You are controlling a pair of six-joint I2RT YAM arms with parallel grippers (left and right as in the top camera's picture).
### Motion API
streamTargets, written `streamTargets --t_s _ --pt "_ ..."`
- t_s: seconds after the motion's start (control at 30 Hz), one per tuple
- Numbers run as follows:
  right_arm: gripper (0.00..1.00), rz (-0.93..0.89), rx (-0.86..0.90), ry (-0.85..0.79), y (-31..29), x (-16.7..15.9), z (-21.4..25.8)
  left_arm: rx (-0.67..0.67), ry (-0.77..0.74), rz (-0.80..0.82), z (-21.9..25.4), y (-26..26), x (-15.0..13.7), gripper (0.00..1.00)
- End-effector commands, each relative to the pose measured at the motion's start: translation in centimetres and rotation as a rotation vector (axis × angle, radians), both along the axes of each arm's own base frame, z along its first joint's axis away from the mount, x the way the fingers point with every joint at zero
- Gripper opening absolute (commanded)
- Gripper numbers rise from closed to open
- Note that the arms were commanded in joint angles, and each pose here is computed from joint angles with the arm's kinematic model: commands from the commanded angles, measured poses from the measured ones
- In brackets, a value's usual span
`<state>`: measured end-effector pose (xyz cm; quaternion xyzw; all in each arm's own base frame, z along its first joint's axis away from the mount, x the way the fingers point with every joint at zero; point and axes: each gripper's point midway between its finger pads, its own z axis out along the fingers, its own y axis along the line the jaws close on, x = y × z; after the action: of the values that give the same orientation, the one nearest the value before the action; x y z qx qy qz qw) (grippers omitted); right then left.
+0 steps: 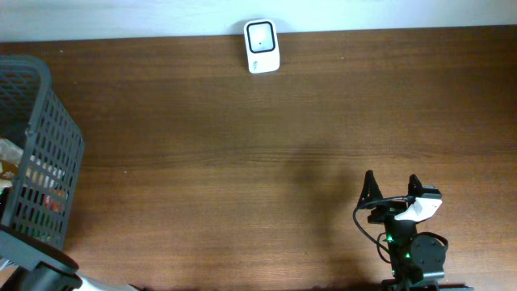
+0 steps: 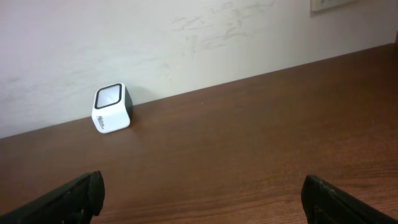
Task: Scan the item barcode
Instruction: 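Reach the left gripper into the basket and grasp the green-lidded jar, then carry the green-lidded jar with the left gripper and set it mid-table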
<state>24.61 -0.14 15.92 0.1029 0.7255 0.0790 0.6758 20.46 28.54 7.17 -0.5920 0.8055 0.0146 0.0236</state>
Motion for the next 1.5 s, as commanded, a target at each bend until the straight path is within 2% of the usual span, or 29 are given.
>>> streamTargets --t_s 0.0,0.23,0.4,0.5,0.67,0.8,0.97,1.07,1.1,1.2,1.3,1.47 --pt "0.98 0.007 0.004 0.004 0.2 0.0 -0.3 -0.032 -0.001 0.005 -1.5 -0.8 -0.6 0.79" --pt "0.98 0.007 0.004 0.004 0.2 0.0 -0.3 -0.038 -0.051 0.002 -1.0 -0.7 0.4 0.57" --pt "0.98 0.007 0.004 0.004 0.2 0.0 -0.3 -0.011 -0.089 -0.001 1.7 0.4 1.5 0.52" --pt "0.98 0.007 0.004 0.004 0.2 0.0 -0.3 0.013 -0.119 -0.004 4.5 1.2 2.4 0.49" --pt "0.98 0.007 0.004 0.004 0.2 0.0 -0.3 0.054 -0.268 -0.026 11.5 2.1 5.1 0.48" --pt "0.98 0.007 0.004 0.004 0.2 0.0 -0.3 0.209 -0.398 -0.109 20.9 1.3 7.8 0.49" --pt "0.98 0.007 0.004 0.004 0.2 0.0 -0.3 0.374 -0.604 -0.333 31.1 -6.0 12.4 0.49" --pt "0.98 0.007 0.004 0.004 0.2 0.0 -0.3 0.389 -0.696 -0.606 33.9 -15.4 15.9 0.49" --pt "0.98 0.007 0.004 0.004 0.2 0.0 -0.3 0.387 -0.692 -0.651 33.8 -16.9 16.4 0.49" --pt "0.98 0.007 0.004 0.004 0.2 0.0 -0.3 0.342 -0.647 -0.943 31.5 -26.0 19.1 0.51" --pt "0.98 0.007 0.004 0.004 0.2 0.0 -0.3 0.257 -0.57 -1.227 27.4 -34.0 20.7 0.53" --pt "0.98 0.007 0.004 0.004 0.2 0.0 -0.3 0.115 -0.417 -1.459 20.7 -42.5 20.8 0.52"
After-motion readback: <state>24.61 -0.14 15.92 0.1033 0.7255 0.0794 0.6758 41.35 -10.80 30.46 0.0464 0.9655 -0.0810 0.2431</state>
